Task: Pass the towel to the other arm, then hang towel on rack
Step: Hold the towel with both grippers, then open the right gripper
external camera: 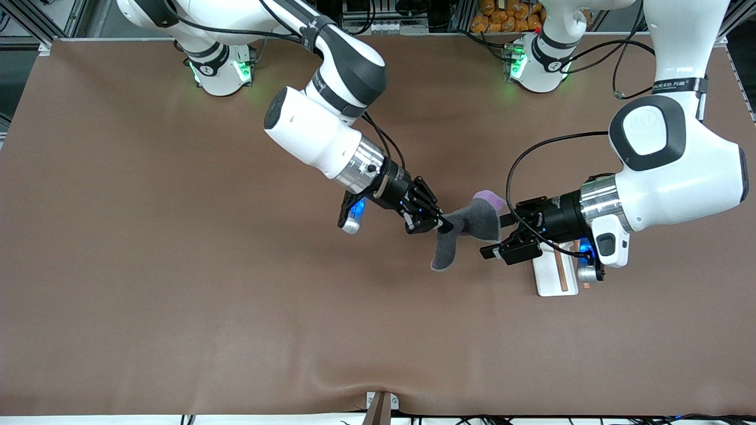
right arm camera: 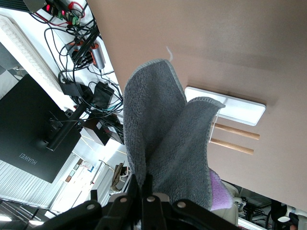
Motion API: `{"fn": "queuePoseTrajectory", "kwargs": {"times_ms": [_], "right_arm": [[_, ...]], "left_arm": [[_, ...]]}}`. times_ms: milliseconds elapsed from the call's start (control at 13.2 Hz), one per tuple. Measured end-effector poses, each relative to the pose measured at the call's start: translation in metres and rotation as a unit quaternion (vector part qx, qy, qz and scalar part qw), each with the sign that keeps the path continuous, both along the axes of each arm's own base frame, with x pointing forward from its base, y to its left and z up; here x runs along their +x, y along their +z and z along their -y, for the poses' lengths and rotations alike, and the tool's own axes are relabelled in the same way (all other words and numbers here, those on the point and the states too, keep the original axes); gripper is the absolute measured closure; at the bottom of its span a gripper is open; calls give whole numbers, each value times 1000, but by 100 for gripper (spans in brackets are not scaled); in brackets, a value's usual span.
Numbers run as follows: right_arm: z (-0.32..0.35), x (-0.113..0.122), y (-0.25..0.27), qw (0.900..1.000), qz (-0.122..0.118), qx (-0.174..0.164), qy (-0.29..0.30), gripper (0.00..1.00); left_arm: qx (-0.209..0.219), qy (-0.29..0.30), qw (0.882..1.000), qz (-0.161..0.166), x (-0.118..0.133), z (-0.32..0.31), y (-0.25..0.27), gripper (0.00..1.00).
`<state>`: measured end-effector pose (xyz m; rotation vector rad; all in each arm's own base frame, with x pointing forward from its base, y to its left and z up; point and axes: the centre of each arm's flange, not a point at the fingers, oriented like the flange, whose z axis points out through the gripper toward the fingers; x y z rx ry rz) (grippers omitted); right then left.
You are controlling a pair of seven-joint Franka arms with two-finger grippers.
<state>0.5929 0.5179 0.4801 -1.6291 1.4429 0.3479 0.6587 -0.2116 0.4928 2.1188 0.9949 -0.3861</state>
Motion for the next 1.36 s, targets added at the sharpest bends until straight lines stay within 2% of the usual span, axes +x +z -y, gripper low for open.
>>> {"fn": "queuePoseTrajectory", "kwargs": {"times_ms": [379, 454, 757, 833, 1136, 1287, 1363], "right_arm": [[0, 0, 0, 1000, 0, 0, 0, 96], [0, 0, 0, 1000, 0, 0, 0, 96], [0, 0, 0, 1000, 0, 0, 0, 96], [0, 0, 0, 1000, 0, 0, 0, 96], [1, 1, 0, 1000, 0, 0, -1, 96], [1, 1, 0, 1000, 0, 0, -1, 96], [1, 1, 0, 1000, 0, 0, -1, 96]], "left_arm": [[-10, 6, 1000, 4, 2, 0, 5, 0], [-10, 6, 1000, 4, 2, 0, 5, 6], [-9, 6, 1000, 3, 2, 0, 4, 10], [-9, 6, 1000, 2, 2, 0, 2, 18], [-9, 1, 1000, -6, 2, 2, -3, 25], [-9, -4, 1000, -11, 1, 3, -5, 43], [-9, -8, 1000, -15, 0, 4, -6, 56]]}}
